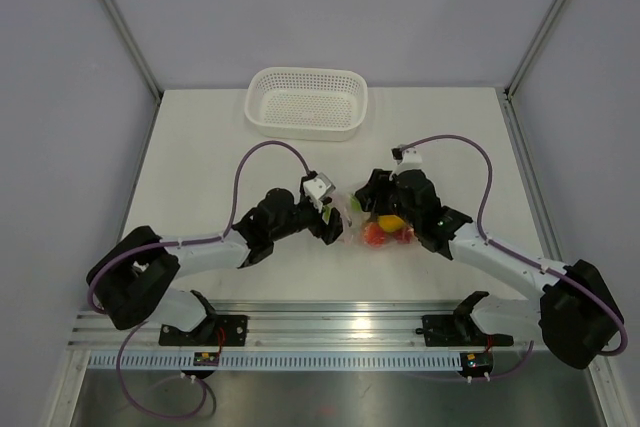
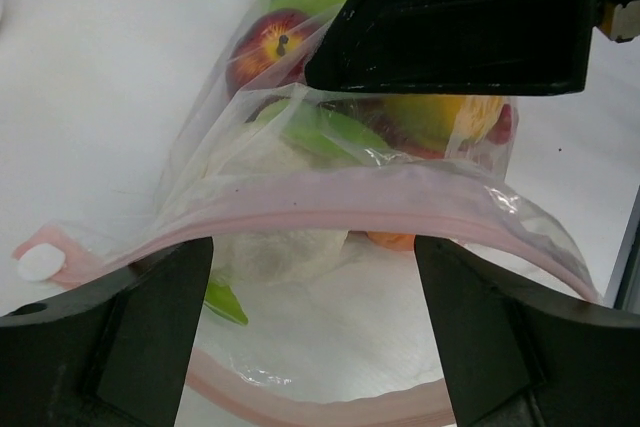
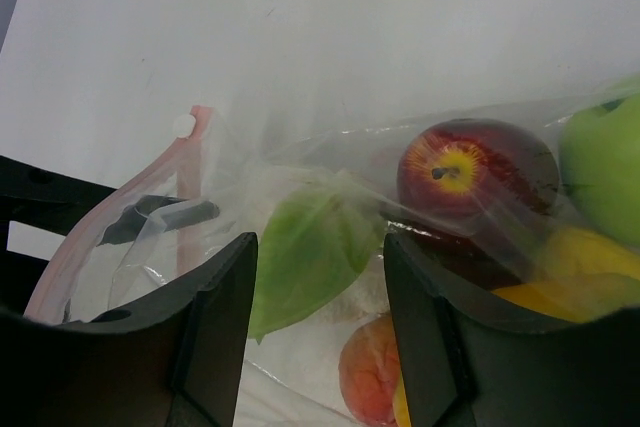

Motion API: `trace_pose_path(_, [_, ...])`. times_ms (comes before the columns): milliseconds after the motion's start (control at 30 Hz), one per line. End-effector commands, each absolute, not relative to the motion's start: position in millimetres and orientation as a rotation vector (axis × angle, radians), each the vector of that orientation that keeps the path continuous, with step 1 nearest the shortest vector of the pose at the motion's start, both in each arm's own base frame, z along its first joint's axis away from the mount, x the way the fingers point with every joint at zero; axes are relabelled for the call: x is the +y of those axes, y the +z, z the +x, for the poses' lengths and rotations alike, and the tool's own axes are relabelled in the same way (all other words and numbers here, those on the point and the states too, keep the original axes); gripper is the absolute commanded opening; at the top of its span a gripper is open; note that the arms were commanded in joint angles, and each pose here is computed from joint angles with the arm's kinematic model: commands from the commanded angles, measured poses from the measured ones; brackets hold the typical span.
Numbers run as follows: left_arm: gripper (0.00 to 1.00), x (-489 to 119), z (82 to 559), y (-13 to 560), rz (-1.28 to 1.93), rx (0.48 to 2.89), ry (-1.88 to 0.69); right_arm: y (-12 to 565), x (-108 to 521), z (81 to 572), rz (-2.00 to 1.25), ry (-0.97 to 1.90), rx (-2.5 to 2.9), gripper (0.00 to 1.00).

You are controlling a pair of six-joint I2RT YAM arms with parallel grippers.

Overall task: Open the zip-top bag and remove the fake food
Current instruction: Pick up the fake vegetable from the zipper food storage bag.

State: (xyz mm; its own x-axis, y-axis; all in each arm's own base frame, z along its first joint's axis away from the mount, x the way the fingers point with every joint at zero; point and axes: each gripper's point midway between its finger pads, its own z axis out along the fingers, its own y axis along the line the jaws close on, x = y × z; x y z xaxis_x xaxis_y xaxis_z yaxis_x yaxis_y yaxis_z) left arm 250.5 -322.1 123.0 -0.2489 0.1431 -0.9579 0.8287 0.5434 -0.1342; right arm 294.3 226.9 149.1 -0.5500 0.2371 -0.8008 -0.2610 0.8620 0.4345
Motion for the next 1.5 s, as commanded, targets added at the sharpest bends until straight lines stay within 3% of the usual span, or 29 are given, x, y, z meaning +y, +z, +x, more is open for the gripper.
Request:
trace_pose_path(0, [0.86, -335, 261, 148, 0.805, 1.630, -0.836, 163, 239, 297, -0.039, 0.700, 2.050, 0.60])
trace_pose_path(400, [0.88, -333, 265, 146, 0.788, 1.632, -0.818, 152, 284, 277, -0.070, 1.112, 2.141, 0.58])
trace_pose_path(567, [0.91, -332, 269, 144, 0.773, 1.643, -0.797, 163, 284, 277, -0.072, 1.157, 2.087, 0.57])
trace_pose_path(1100, [0.87, -321, 281, 121, 0.728, 1.737, -0.698, 172, 215, 303, 0.051, 0.672, 2.049, 0.56])
trace_pose_path(1467, [0.89, -330, 284, 114, 0.766, 1.731, -0.706, 117, 226, 311, -0.014, 0.571, 2.266, 0.55])
